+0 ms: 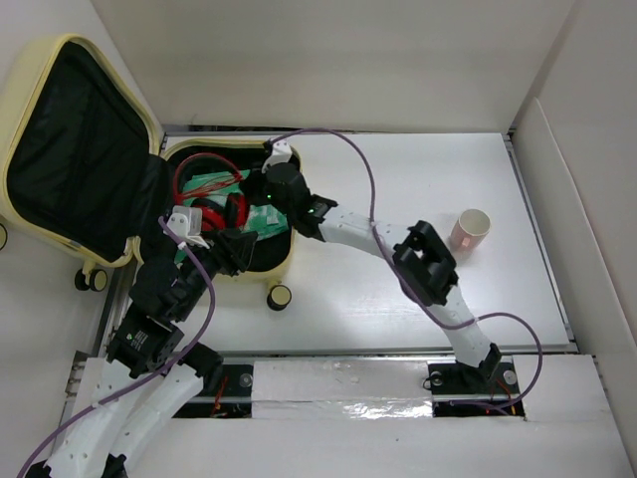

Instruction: Pack the luggage

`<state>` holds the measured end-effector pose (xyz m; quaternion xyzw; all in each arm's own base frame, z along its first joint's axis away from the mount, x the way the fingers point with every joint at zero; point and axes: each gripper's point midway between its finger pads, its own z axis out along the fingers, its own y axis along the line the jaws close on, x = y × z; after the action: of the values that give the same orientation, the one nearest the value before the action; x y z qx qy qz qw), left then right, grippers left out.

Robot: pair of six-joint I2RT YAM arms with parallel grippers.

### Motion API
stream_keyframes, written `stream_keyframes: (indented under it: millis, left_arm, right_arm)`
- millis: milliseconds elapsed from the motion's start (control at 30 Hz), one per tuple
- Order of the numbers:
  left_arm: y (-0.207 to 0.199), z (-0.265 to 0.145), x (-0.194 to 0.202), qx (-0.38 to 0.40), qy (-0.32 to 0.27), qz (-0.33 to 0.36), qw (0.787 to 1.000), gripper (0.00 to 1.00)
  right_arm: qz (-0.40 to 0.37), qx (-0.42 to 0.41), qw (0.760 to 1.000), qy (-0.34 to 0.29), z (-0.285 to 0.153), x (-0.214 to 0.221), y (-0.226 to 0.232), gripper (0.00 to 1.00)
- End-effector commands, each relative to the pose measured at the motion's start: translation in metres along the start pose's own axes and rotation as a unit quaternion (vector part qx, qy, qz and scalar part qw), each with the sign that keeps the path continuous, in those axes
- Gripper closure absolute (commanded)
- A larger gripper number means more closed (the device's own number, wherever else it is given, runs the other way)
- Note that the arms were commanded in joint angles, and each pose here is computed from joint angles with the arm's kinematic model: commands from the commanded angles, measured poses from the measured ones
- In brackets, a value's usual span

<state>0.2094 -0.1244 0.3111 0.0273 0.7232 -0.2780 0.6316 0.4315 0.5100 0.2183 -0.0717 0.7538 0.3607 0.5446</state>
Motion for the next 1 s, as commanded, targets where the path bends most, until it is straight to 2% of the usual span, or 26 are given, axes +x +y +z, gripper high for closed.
stream_keyframes:
  millis: [0,33,133,167,200,267,300,367,400,433,500,533,567,600,633,667,700,733,800,833,933,967]
  left_arm:
    - [-0.007,-0.002,-0.018,0.009,-0.028,-0.003,1.000,0.58]
    - [-0.006,-0.002,-0.018,0.009,-0.028,-0.003,1.000,0.58]
    - [-0.005,-0.002,-0.018,0.005,-0.029,-0.003,1.000,0.58]
    - [-0.005,-0.001,-0.018,0.006,-0.028,-0.004,1.000,0.58]
    - [-0.006,-0.001,-0.017,0.007,-0.027,-0.003,1.000,0.58]
    - [-0.007,-0.002,-0.018,0.010,-0.029,-0.003,1.000,0.58]
    - [-0.007,-0.003,-0.018,0.010,-0.030,-0.004,0.999,0.59]
    - [-0.006,-0.003,-0.020,0.008,-0.033,-0.004,0.999,0.58]
    - [-0.006,-0.003,-0.019,0.009,-0.032,-0.004,0.999,0.58]
    - [-0.007,-0.003,-0.018,0.010,-0.030,-0.004,0.999,0.58]
    - [-0.008,-0.004,-0.019,0.013,-0.032,-0.003,0.999,0.58]
    - [-0.008,-0.005,-0.020,0.013,-0.034,-0.005,0.999,0.58]
    - [-0.008,-0.006,-0.020,0.012,-0.035,-0.004,0.999,0.58]
    - [-0.007,-0.006,-0.022,0.009,-0.037,-0.005,0.999,0.58]
    - [-0.006,-0.007,-0.022,0.009,-0.039,-0.005,0.999,0.58]
    - [-0.006,-0.007,-0.022,0.009,-0.038,-0.006,0.999,0.58]
    - [-0.007,-0.007,-0.021,0.011,-0.037,-0.005,0.999,0.58]
    - [-0.009,-0.007,-0.021,0.017,-0.035,-0.005,0.999,0.58]
    - [-0.011,-0.008,-0.023,0.020,-0.039,-0.004,0.999,0.58]
    - [-0.010,-0.008,-0.023,0.020,-0.039,-0.005,0.999,0.59]
    - [-0.010,-0.008,-0.022,0.019,-0.038,-0.006,0.999,0.58]
    - [-0.010,-0.008,-0.022,0.020,-0.037,-0.006,0.999,0.58]
  right_arm:
    - [0.009,-0.066,0.997,-0.037,0.006,-0.037,0.070,0.69]
    - [0.012,-0.072,0.997,-0.039,0.008,-0.037,0.073,0.45]
    - [0.012,-0.095,0.994,-0.053,0.006,-0.049,0.085,0.21]
    - [0.007,-0.095,0.994,-0.062,0.001,-0.064,0.083,0.17]
    - [-0.007,-0.087,0.995,-0.055,-0.002,-0.057,0.076,0.16]
    - [-0.012,-0.072,0.995,-0.062,-0.009,-0.069,0.055,0.16]
    - [-0.020,-0.059,0.997,-0.054,-0.025,-0.066,0.041,0.18]
    - [-0.020,-0.041,0.995,-0.085,-0.045,-0.087,0.014,0.45]
    - [-0.027,-0.020,0.996,-0.084,-0.070,-0.086,-0.008,0.74]
    - [-0.030,-0.007,0.995,-0.092,-0.084,-0.093,-0.022,0.84]
    - [-0.034,0.058,0.992,-0.111,-0.113,-0.109,-0.072,0.97]
    - [-0.038,0.087,0.989,-0.113,-0.147,-0.109,-0.096,1.00]
    - [-0.040,0.120,0.986,-0.110,-0.166,-0.107,-0.118,1.00]
    - [-0.040,0.183,0.974,-0.129,-0.191,-0.118,-0.155,1.00]
    - [-0.032,0.208,0.964,-0.164,-0.228,-0.142,-0.165,1.00]
    - [-0.040,0.265,0.955,-0.130,-0.253,-0.113,-0.201,0.95]
    - [-0.025,0.340,0.928,-0.154,-0.286,-0.122,-0.240,0.91]
    - [-0.018,0.377,0.911,-0.163,-0.311,-0.123,-0.260,0.81]
    - [0.007,0.448,0.877,-0.174,-0.367,-0.113,-0.296,0.69]
    - [0.021,0.489,0.851,-0.193,-0.394,-0.117,-0.318,0.56]
    - [0.033,0.552,0.805,-0.215,-0.449,-0.108,-0.350,0.39]
    - [0.035,0.559,0.800,-0.215,-0.455,-0.107,-0.357,0.39]
